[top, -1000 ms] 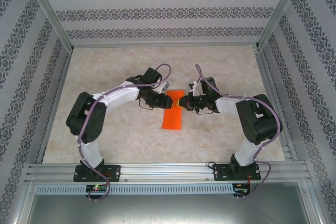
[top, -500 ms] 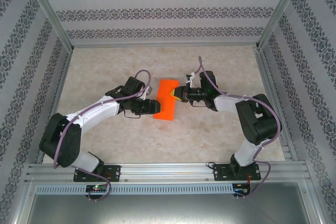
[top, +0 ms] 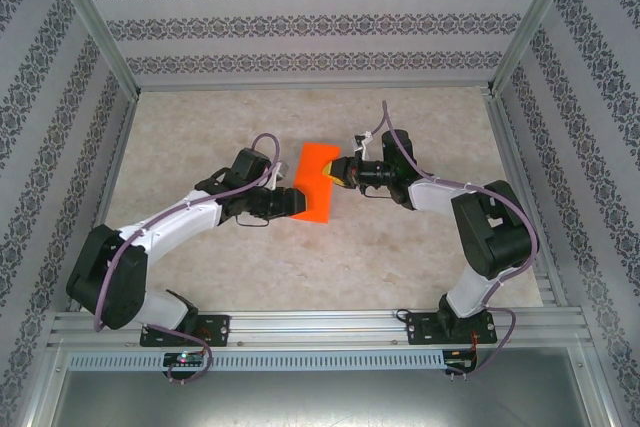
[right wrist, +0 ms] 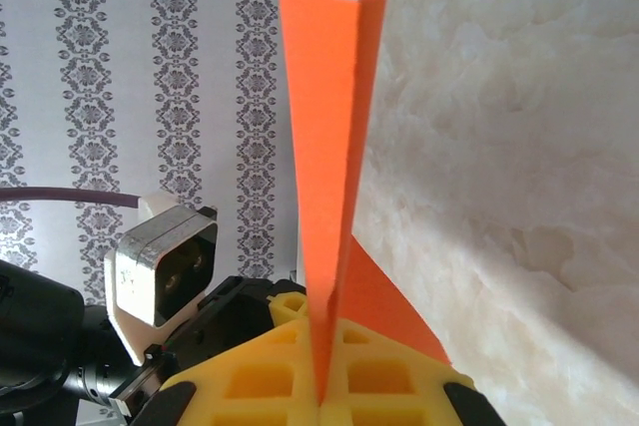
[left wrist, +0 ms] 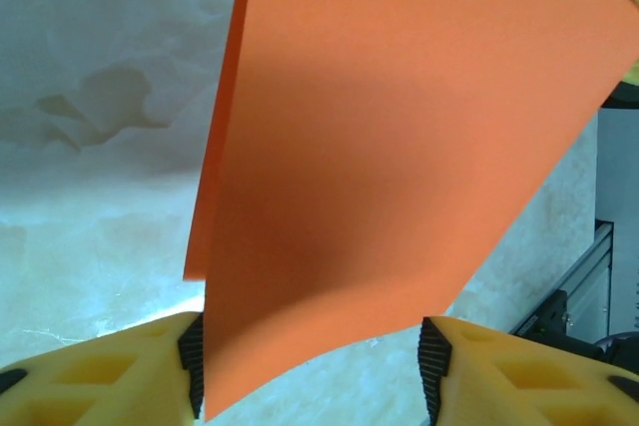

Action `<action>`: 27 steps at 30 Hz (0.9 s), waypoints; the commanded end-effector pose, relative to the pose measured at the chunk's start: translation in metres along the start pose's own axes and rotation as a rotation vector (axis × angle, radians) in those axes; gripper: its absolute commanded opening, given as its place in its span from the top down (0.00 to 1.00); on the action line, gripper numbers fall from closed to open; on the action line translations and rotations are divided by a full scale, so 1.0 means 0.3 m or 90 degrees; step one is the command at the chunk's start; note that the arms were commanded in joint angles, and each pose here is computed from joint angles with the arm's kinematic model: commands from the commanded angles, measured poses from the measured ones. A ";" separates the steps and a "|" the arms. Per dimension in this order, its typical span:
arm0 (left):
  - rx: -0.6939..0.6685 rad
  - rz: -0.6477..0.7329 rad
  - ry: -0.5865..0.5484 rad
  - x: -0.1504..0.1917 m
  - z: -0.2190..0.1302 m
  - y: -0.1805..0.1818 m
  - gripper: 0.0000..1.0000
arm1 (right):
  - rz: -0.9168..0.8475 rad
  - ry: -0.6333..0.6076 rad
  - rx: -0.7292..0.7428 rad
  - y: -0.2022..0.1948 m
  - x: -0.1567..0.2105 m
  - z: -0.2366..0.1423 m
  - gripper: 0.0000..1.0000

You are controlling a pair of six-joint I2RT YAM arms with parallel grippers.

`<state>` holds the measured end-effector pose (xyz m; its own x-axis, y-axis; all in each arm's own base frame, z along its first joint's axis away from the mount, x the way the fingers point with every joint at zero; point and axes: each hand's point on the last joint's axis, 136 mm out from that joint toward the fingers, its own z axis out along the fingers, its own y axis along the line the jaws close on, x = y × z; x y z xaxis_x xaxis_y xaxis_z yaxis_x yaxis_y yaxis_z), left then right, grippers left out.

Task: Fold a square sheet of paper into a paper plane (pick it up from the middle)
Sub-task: Place the paper at the center of the table.

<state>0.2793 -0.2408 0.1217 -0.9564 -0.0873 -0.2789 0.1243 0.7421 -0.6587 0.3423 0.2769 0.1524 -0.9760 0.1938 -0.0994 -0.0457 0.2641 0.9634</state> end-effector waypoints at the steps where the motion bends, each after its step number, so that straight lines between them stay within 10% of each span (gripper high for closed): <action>1: 0.022 0.008 -0.011 -0.010 -0.035 -0.032 0.52 | -0.029 0.007 -0.019 0.063 0.007 0.000 1.00; 14: 0.018 0.017 0.013 0.011 -0.045 -0.034 0.94 | -0.025 0.015 -0.023 0.055 0.017 0.022 1.00; 27: 0.005 -0.007 0.065 0.063 -0.014 0.003 0.93 | -0.006 0.043 0.003 -0.042 0.035 0.081 1.00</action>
<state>0.2614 -0.2373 0.1203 -0.9726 -0.0474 -0.2275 0.1177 0.7433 -0.6585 0.3339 0.2914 0.1335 -0.9861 0.1551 -0.0594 -0.0145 0.2755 0.9612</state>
